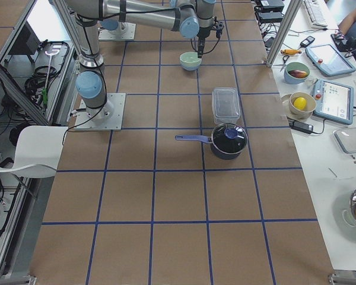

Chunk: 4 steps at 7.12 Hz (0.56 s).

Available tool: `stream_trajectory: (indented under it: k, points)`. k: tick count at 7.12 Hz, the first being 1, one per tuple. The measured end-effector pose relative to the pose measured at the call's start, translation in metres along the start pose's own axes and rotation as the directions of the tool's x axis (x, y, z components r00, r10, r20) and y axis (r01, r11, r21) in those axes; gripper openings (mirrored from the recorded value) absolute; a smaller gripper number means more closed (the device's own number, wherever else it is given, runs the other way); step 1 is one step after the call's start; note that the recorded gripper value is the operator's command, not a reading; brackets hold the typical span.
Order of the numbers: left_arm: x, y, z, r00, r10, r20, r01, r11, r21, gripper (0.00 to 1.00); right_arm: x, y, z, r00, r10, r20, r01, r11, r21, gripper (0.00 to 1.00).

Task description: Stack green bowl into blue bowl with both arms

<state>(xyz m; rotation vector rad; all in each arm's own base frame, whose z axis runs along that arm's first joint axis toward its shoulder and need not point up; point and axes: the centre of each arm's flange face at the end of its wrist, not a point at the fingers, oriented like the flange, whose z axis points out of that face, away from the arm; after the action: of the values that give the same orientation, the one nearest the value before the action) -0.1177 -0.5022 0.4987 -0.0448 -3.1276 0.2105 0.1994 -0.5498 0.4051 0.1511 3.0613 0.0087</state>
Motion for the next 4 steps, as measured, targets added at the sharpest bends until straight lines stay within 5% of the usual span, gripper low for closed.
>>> stream_trajectory:
  k: [4]
  points:
    - [-0.001, -0.001, -0.003, 1.0, 0.001, 0.003, -0.001, 1.0, 0.011, 1.0, 0.075, 0.029, -0.1, 0.991, -0.117, -0.063, 0.117, 0.993, 0.007, 1.0]
